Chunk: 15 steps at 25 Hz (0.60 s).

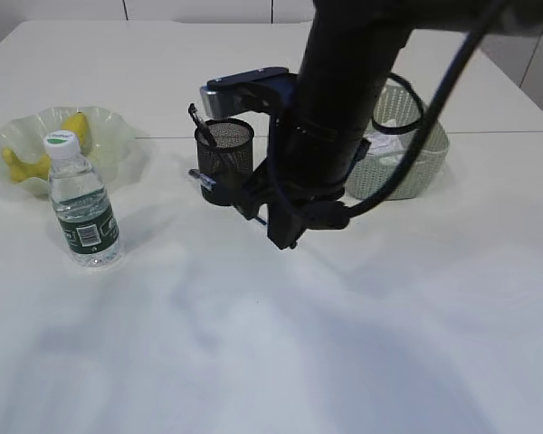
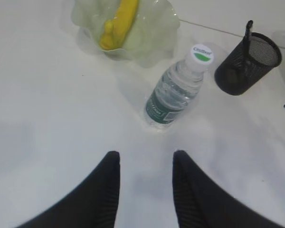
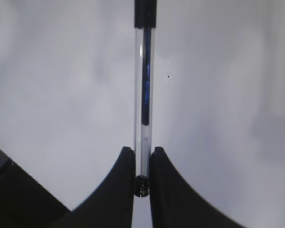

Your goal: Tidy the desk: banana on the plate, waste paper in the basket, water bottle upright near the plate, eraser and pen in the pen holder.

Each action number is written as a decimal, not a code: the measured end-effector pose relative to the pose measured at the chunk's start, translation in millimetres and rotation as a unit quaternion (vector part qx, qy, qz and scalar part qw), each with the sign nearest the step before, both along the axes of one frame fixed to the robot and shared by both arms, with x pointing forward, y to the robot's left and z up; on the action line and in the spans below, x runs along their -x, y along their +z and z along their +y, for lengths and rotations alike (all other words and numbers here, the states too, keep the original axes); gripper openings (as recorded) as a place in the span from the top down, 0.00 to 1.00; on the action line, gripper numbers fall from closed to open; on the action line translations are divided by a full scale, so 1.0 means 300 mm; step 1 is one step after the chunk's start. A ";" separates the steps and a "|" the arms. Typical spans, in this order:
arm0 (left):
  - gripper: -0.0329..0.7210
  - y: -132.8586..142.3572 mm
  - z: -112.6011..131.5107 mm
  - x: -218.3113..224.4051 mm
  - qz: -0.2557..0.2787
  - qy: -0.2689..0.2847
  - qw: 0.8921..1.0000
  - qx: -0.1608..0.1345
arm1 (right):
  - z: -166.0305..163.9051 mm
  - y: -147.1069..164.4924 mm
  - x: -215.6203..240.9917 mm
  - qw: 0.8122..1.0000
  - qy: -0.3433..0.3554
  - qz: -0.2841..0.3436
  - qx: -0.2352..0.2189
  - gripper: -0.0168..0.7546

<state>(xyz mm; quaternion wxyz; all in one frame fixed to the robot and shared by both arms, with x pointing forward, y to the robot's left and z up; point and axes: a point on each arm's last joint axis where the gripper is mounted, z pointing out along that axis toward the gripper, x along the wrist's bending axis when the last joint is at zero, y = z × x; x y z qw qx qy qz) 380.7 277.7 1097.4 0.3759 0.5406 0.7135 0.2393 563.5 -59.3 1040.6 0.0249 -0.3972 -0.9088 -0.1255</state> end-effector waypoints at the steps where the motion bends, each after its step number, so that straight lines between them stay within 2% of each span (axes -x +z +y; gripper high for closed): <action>1: 0.61 0.002 -0.005 -0.001 -0.003 -0.002 1.000 0.012 | -0.014 0.014 0.021 1.000 0.000 -0.002 -0.001 0.93; 5: 0.61 0.016 -0.033 -0.007 -0.026 -0.025 0.998 0.047 | -0.077 0.101 0.113 1.000 0.001 -0.026 -0.016 0.93; 8: 0.61 0.035 -0.068 -0.010 -0.059 -0.065 0.994 0.065 | -0.112 0.151 0.172 0.999 0.007 -0.041 -0.033 0.93; 15: 0.61 0.082 -0.157 -0.010 -0.142 -0.158 0.974 0.085 | -0.161 0.270 0.260 0.993 0.014 -0.084 -0.077 0.93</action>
